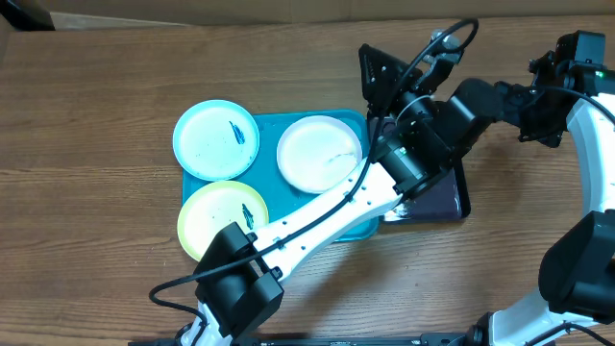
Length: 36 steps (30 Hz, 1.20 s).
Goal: Clean dirty plates on tray and stack at the side
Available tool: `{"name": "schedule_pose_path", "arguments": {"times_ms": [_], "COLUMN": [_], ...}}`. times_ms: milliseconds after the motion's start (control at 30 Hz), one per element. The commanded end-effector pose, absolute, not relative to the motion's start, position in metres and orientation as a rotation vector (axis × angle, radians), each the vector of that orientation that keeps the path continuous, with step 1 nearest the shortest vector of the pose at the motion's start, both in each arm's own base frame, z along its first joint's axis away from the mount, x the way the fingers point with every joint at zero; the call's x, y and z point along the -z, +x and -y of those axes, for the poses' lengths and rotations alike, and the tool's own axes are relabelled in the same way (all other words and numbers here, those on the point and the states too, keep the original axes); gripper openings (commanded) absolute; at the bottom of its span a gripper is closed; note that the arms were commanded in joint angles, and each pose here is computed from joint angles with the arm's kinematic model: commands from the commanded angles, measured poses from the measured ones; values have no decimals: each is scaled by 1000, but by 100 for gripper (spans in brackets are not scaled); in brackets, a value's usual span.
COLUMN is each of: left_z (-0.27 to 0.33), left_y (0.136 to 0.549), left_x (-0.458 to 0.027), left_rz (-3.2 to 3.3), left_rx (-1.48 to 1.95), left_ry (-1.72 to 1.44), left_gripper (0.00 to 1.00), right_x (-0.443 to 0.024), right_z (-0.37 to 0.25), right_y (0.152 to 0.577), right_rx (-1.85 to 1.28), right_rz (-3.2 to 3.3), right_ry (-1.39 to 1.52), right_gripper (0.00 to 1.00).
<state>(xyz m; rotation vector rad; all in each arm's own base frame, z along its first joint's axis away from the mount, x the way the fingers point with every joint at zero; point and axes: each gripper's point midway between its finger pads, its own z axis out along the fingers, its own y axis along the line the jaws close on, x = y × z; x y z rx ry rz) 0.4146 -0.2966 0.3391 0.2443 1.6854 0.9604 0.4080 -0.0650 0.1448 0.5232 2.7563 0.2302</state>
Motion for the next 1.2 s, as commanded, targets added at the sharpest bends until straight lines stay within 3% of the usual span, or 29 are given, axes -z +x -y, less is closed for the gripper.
{"name": "schedule_pose_path", "arguments": {"times_ms": [0, 100, 233, 500, 733, 1167], "left_z": [309, 314, 304, 228, 148, 139], "left_y": [432, 443, 446, 430, 423, 398], "left_x": [-318, -278, -217, -165, -144, -57], "left_rz": [-1741, -1878, -2187, -2775, -2930, -3029], "left_rx": [-768, -585, -256, 327, 228, 182], "left_ry": [299, 392, 377, 60, -38, -65], "left_gripper": [49, 59, 63, 47, 40, 38], "right_x": [-148, -148, -148, -148, -148, -148], "right_z": [67, 67, 67, 67, 67, 67], "right_y": [410, 410, 410, 410, 410, 410], "right_rx": [-230, -230, -230, -230, -230, -230], "right_rz": [-2744, -2744, -2744, -2744, -2744, -2744], "right_ry": [524, 524, 524, 524, 524, 524], "right_gripper": [100, 100, 100, 100, 100, 100]}}
